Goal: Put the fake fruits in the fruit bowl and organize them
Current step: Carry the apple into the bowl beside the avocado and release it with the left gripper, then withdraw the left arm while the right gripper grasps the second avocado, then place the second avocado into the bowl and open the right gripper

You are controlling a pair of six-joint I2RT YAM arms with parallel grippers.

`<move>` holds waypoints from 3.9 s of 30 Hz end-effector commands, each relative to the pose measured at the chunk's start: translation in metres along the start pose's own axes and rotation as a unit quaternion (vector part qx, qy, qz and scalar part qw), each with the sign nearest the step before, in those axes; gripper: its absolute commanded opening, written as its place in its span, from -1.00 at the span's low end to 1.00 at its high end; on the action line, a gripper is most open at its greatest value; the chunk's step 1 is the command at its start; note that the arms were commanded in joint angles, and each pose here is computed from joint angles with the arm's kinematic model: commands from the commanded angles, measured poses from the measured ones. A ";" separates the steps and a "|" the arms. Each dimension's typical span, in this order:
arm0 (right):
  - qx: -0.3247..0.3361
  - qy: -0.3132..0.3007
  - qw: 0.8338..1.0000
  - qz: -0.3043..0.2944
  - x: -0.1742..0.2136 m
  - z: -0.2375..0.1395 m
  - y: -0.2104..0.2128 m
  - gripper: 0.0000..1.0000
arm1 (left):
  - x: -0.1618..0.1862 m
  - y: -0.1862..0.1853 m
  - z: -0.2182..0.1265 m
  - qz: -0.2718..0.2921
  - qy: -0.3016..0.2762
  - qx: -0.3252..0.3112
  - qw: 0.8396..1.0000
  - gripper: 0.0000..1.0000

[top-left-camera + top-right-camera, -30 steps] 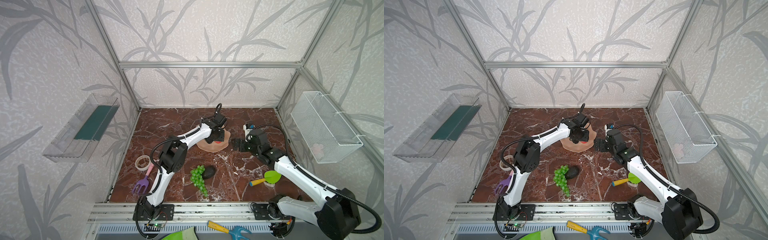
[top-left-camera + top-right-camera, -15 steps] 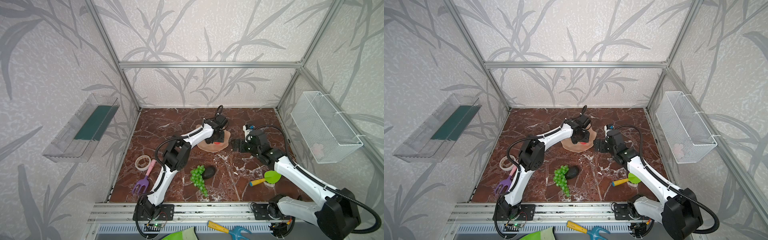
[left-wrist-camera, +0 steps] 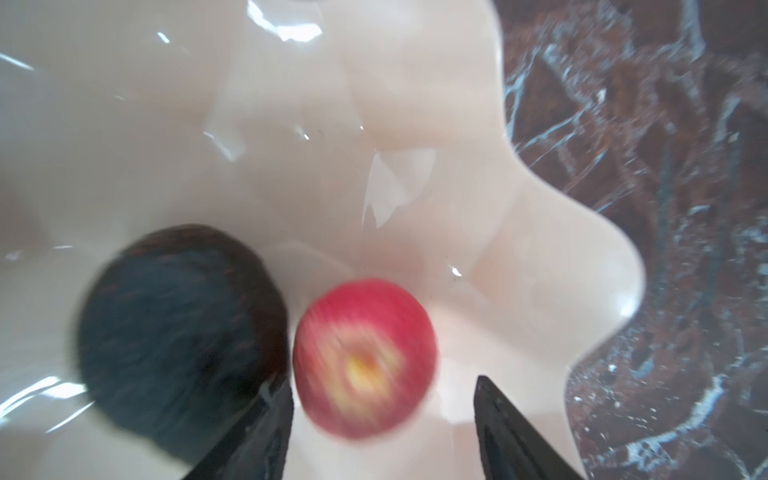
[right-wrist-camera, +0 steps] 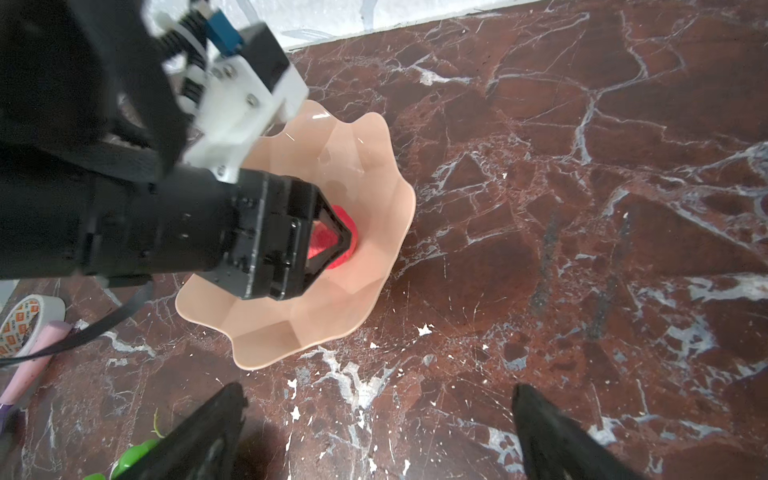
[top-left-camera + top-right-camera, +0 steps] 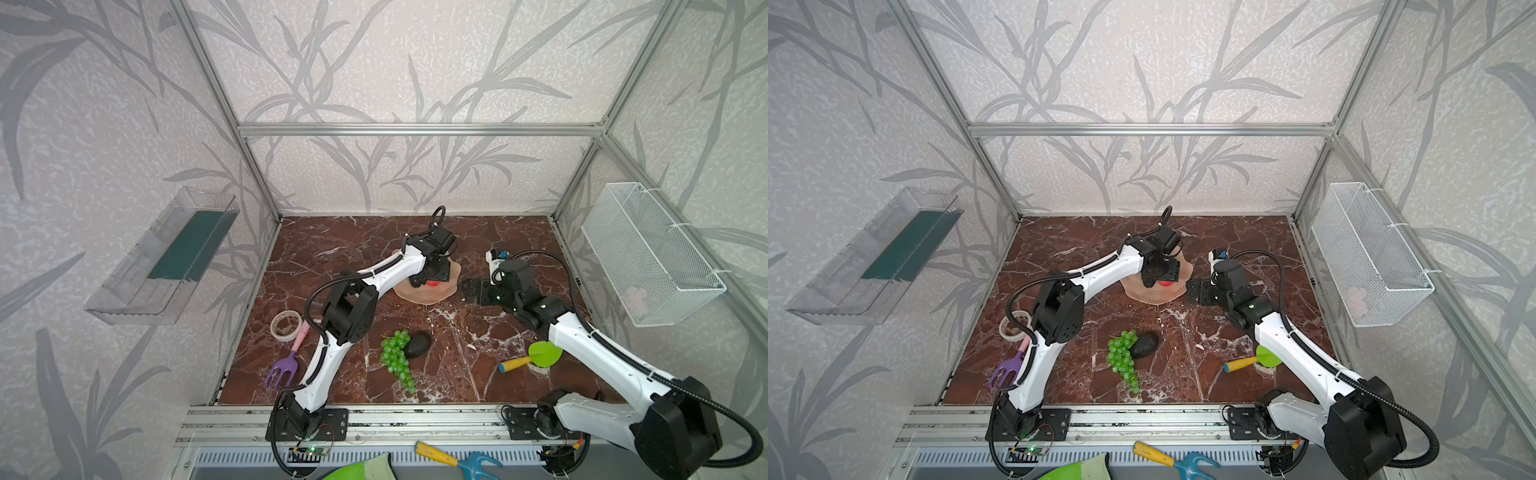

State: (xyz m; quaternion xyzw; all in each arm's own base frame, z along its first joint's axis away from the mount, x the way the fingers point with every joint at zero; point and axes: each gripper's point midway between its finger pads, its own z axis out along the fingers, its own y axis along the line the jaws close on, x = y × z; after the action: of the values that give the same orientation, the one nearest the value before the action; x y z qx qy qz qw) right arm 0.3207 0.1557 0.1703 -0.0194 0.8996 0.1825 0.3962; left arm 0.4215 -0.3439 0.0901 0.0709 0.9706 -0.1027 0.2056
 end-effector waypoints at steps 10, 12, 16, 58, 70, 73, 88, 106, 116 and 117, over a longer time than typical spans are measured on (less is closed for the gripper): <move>-0.024 0.106 0.994 0.009 0.080 0.010 0.046 0.95 | -0.018 0.117 -0.178 -0.043 -0.246 -0.133 0.959 0.61; -0.031 0.123 0.992 0.025 0.097 0.011 0.063 0.96 | -0.005 0.145 -0.201 -0.066 -0.283 -0.142 0.946 0.69; -0.046 0.131 0.989 0.043 0.125 0.014 0.096 0.94 | 0.021 0.198 -0.233 -0.110 -0.328 -0.163 0.924 0.77; -0.021 0.165 0.973 0.159 0.175 0.062 0.126 0.10 | 0.070 0.296 -0.256 -0.186 -0.313 -0.207 0.908 0.84; 0.011 0.064 0.996 0.063 0.110 0.019 0.108 -0.07 | 0.073 0.298 -0.258 -0.193 -0.317 -0.204 0.906 0.84; 0.015 0.034 0.999 0.036 0.083 0.009 0.103 -0.07 | 0.073 0.298 -0.260 -0.194 -0.318 -0.204 0.905 0.84; 0.008 0.001 0.998 0.057 0.003 0.084 0.104 -0.05 | 0.076 0.300 -0.259 -0.199 -0.320 -0.203 0.903 0.84; 0.040 0.023 0.994 0.100 0.022 0.133 0.092 0.41 | 0.076 0.300 -0.261 -0.204 -0.327 -0.199 0.901 0.85; 0.026 0.001 0.995 0.097 -0.003 0.115 0.090 0.59 | 0.076 0.301 -0.263 -0.204 -0.328 -0.199 0.901 0.84; 0.020 -0.004 0.995 0.095 -0.008 0.108 0.092 0.60 | 0.076 0.301 -0.264 -0.204 -0.330 -0.198 0.900 0.85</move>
State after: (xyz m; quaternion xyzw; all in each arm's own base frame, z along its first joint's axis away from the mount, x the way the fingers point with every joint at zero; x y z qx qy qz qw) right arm 0.3848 0.2779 0.1042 0.0813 0.9137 0.1821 0.3541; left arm 0.3100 0.0107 0.2429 -0.1994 0.8450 0.0342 0.4950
